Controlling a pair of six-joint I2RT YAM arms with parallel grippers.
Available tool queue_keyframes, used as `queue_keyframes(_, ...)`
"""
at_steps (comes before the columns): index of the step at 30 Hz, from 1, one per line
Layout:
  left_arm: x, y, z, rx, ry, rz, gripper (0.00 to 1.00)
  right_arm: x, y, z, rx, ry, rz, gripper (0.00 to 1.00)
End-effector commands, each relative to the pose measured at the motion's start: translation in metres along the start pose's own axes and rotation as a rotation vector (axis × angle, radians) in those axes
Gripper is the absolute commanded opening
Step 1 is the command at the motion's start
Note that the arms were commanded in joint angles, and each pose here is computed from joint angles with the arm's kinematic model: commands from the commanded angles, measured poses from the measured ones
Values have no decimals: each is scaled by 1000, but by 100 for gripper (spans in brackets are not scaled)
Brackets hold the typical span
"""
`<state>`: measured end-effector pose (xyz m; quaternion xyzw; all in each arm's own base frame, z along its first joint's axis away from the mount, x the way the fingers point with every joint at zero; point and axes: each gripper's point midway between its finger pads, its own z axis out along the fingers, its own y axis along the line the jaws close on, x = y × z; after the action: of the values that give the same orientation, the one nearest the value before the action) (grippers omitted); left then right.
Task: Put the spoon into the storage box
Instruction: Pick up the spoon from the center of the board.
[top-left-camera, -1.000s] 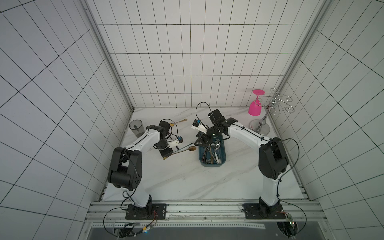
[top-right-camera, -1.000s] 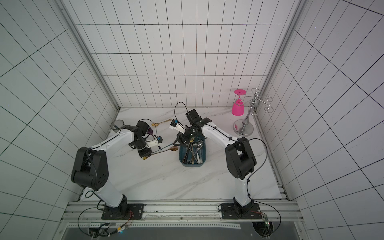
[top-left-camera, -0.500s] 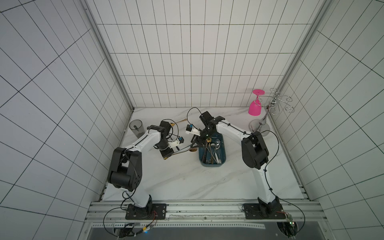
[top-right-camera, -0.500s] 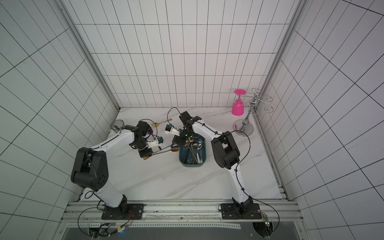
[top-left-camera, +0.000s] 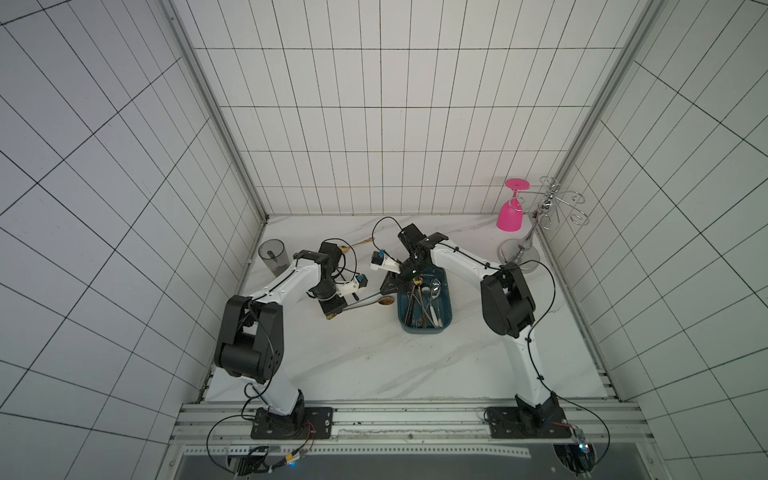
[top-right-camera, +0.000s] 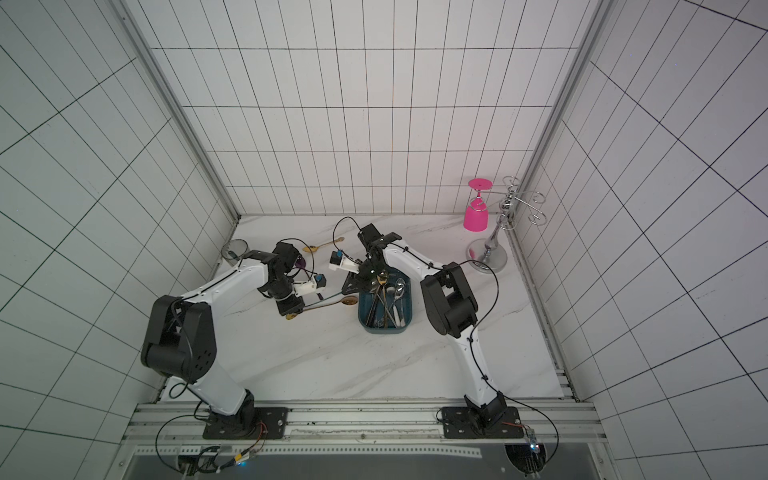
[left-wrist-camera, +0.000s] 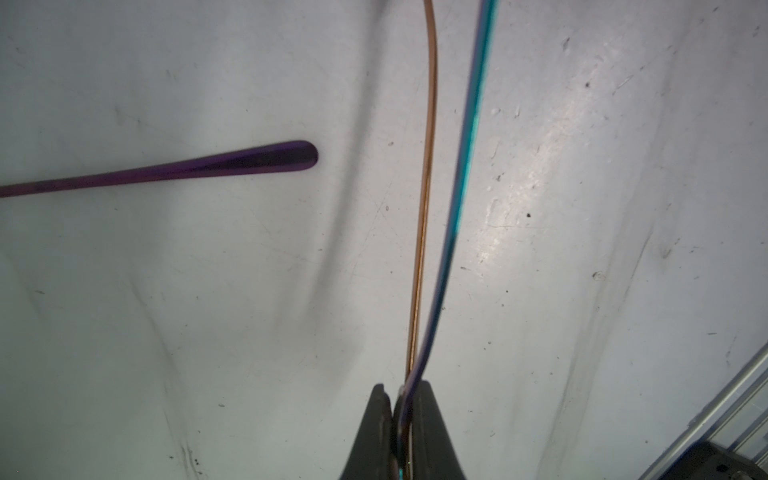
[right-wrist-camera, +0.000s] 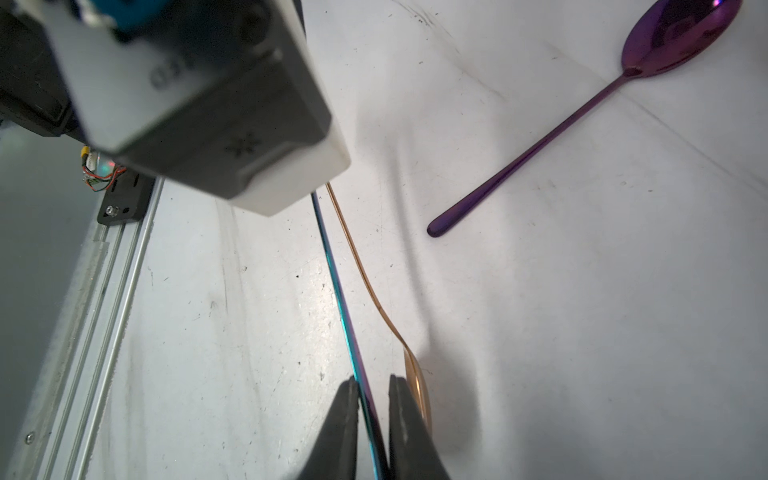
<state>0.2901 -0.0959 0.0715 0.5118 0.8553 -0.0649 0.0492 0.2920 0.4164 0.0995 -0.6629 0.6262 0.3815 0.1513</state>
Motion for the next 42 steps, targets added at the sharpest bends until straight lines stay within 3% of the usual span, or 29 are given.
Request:
queue_keyframes(1,-9,-3,-9,-1,-52,9,0,-4,0,6,-17,5,-9,0)
queue_keyframes(4,-9,-3,-9,-6,-51,6,0,-10,5,2,-23,-9,-26,0)
queue_keyframes(8,-9,0,-11,-29,-56,8,21,-18,8,-7,-21,-33,-43,0)
queue_keyframes(12,-10,4,-19,-71,-82,8,53,-26,7,-14,-8,-59,-32,0)
queue_keyframes(15,-14,4,-34,-116,-133,16,73,-32,6,-20,0,-84,-12,0)
queue_keyframes(20,-26,-2,-65,-144,-244,-4,79,-37,8,-30,23,-96,23,0)
queue_keyframes(21,-30,-4,-72,-148,-275,-17,84,-37,10,-33,29,-98,37,0)
queue_keyframes(24,-43,-4,-98,-182,-378,-61,85,-34,15,-40,51,-99,92,0)
queue_keyframes(25,-47,-3,-107,-201,-414,-81,96,-33,17,-44,64,-110,112,0)
queue_keyframes(31,-64,18,-160,-295,-574,-302,97,-30,21,-75,219,-263,290,0)
queue_keyframes(35,-65,29,-194,-279,-697,-460,97,-21,31,-99,309,-358,412,0)
queue_keyframes(42,-66,23,-192,-196,-747,-533,97,14,58,-125,434,-509,717,0)
